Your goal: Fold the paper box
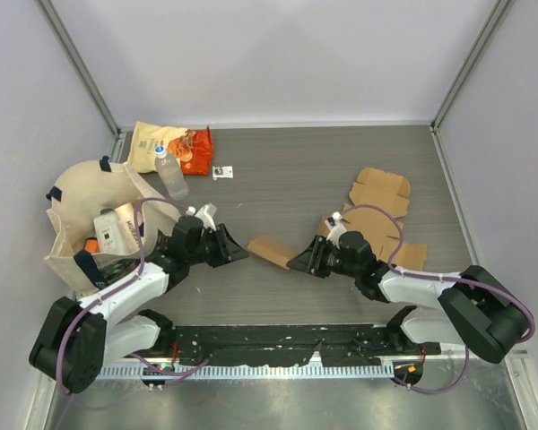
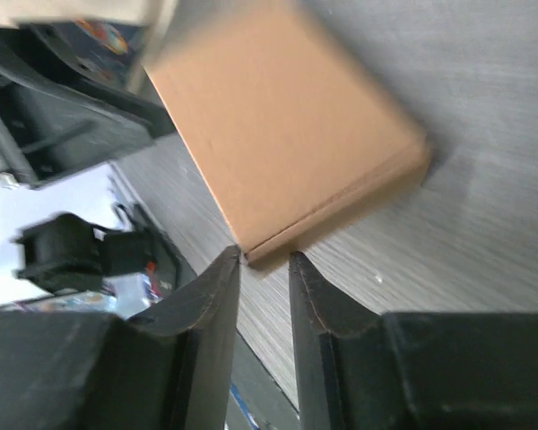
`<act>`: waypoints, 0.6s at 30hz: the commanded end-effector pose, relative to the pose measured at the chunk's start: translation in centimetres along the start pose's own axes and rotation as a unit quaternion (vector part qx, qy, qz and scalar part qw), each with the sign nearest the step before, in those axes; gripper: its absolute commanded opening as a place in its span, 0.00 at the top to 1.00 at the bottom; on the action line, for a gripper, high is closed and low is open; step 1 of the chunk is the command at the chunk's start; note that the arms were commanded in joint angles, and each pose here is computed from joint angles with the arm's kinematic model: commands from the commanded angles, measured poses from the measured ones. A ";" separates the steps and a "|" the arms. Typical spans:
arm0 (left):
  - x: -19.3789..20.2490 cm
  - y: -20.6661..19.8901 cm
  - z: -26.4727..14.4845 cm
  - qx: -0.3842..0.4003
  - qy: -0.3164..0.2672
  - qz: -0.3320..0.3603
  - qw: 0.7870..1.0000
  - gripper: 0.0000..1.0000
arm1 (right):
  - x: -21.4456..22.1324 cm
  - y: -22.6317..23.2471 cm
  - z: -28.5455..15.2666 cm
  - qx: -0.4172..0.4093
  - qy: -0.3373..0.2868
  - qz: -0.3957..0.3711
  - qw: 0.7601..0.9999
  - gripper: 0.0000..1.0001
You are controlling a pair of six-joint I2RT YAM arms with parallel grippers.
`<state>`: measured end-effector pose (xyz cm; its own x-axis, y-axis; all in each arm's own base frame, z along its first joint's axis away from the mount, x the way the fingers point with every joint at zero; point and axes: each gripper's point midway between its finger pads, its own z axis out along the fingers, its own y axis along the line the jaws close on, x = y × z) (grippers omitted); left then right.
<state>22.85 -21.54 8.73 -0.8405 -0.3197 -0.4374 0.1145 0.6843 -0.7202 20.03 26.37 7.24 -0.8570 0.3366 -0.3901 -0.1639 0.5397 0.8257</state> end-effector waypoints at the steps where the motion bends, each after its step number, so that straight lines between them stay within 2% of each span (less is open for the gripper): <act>1: 3.0 2.8 -1.5 -0.062 0.037 -0.034 0.997 0.58 | 4.7 -8.0 -1.7 0.154 0.067 -0.006 0.986 0.81; 2: 2.7 2.4 -1.7 -0.056 0.030 -0.031 0.997 0.51 | 4.4 -7.7 -1.7 0.156 0.068 -0.015 0.985 0.78; 3: 2.2 1.7 -1.8 -0.048 0.026 -0.024 0.998 0.48 | 4.1 -7.7 -1.7 0.162 0.067 -0.023 0.984 0.72; 8: 0.2 -1.0 -3.1 -0.031 0.027 0.031 0.999 0.42 | 0.7 -4.6 -1.7 0.168 0.051 -0.082 0.981 0.60; 9: -1.0 -2.6 -3.6 -0.014 0.015 0.050 0.999 0.41 | 0.4 -4.5 -2.1 0.171 0.057 -0.112 0.977 0.54; 11: -1.6 -3.5 -4.4 -0.010 0.018 0.082 0.996 0.39 | -1.5 -2.8 -2.3 0.185 0.040 -0.156 0.969 0.48; 12: -2.6 -5.3 -4.9 0.010 0.012 0.099 0.995 0.38 | -2.4 -2.5 -2.3 0.192 0.038 -0.194 0.961 0.45; 14: -3.5 -6.2 -5.7 0.009 0.010 0.124 0.992 0.33 | -5.0 -1.5 -1.9 0.226 0.012 -0.233 0.946 0.41; 15: -5.1 -8.1 -6.6 0.022 -0.011 0.139 0.990 0.32 | -6.0 -1.2 -1.6 0.238 0.004 -0.243 0.940 0.39; 17: -6.4 -9.4 -7.5 0.023 -0.025 0.156 0.987 0.31 | -8.1 -1.3 -0.8 0.295 0.000 -0.241 0.925 0.37; 18: -7.8 -10.7 -8.5 0.024 -0.047 0.171 0.984 0.31 | -9.6 -2.0 -0.8 0.335 -0.021 -0.240 0.911 0.37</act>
<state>23.30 -21.19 19.04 -0.7874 -0.1891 -0.5867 0.2889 0.7275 -0.6223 23.72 24.21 9.05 -0.7933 0.0306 -0.6081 -0.2700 0.8775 0.3963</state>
